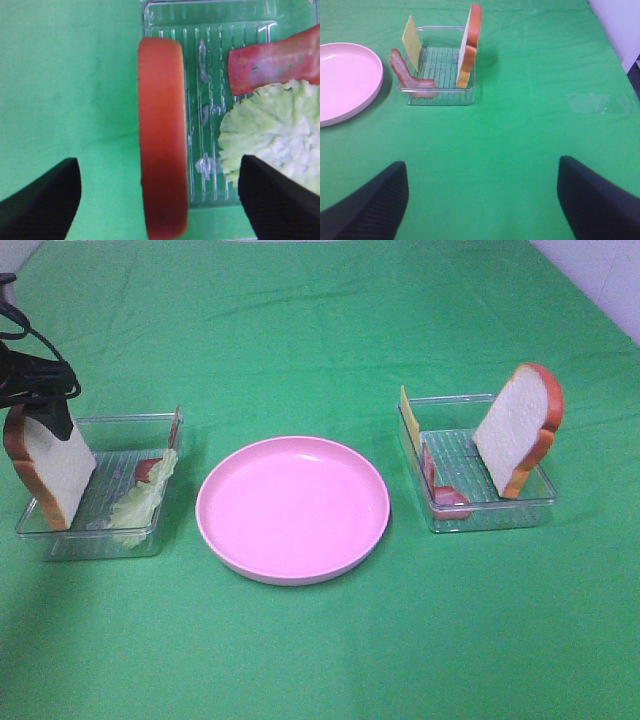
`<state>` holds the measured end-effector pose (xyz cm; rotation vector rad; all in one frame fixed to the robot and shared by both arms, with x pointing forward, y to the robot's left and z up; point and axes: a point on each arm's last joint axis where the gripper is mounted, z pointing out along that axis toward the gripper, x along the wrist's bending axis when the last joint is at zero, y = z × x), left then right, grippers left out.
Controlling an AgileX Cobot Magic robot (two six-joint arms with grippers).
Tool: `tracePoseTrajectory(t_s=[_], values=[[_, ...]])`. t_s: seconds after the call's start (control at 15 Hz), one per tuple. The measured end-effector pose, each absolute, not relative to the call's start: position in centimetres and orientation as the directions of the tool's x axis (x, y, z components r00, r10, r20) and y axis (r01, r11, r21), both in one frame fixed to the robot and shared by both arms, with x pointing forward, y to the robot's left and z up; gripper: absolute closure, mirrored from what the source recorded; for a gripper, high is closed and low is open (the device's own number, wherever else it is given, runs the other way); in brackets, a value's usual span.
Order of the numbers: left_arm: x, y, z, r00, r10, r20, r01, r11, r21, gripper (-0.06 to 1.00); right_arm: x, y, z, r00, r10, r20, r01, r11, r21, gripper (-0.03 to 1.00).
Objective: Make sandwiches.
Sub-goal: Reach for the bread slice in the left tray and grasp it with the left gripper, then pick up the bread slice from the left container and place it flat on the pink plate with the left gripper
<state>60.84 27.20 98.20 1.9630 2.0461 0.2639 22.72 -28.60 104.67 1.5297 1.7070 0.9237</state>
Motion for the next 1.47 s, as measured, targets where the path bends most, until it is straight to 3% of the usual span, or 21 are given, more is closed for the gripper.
tracePoseTrajectory(t_s=[0.2,0.6,0.8,1.2,1.47], values=[[61.3,27.2,98.2,-0.039,0.995,-0.091,0.926,0.071,0.371,0.31,22.7,-28.6,104.7,-0.102,0.995,-0.013,0.530,0.066,0.845,0.20],[61.5,27.2,98.2,-0.048,0.994,-0.097,0.916,0.082,0.392,0.49,22.7,-28.6,104.7,-0.103,0.995,-0.012,0.530,0.065,0.845,0.20],[61.5,27.2,98.2,-0.050,0.994,-0.098,0.916,0.085,0.391,0.71,22.7,-28.6,104.7,-0.103,0.995,-0.012,0.530,0.065,0.845,0.20],[61.4,26.9,98.7,-0.070,0.988,-0.139,0.911,0.120,0.395,0.74,22.7,-28.6,104.7,-0.103,0.995,-0.012,0.530,0.065,0.845,0.20],[58.7,26.6,106.4,-0.041,0.971,-0.235,0.811,0.170,0.560,0.74,22.7,-28.6,104.7,-0.104,0.995,-0.012,0.530,0.065,0.846,0.20]])
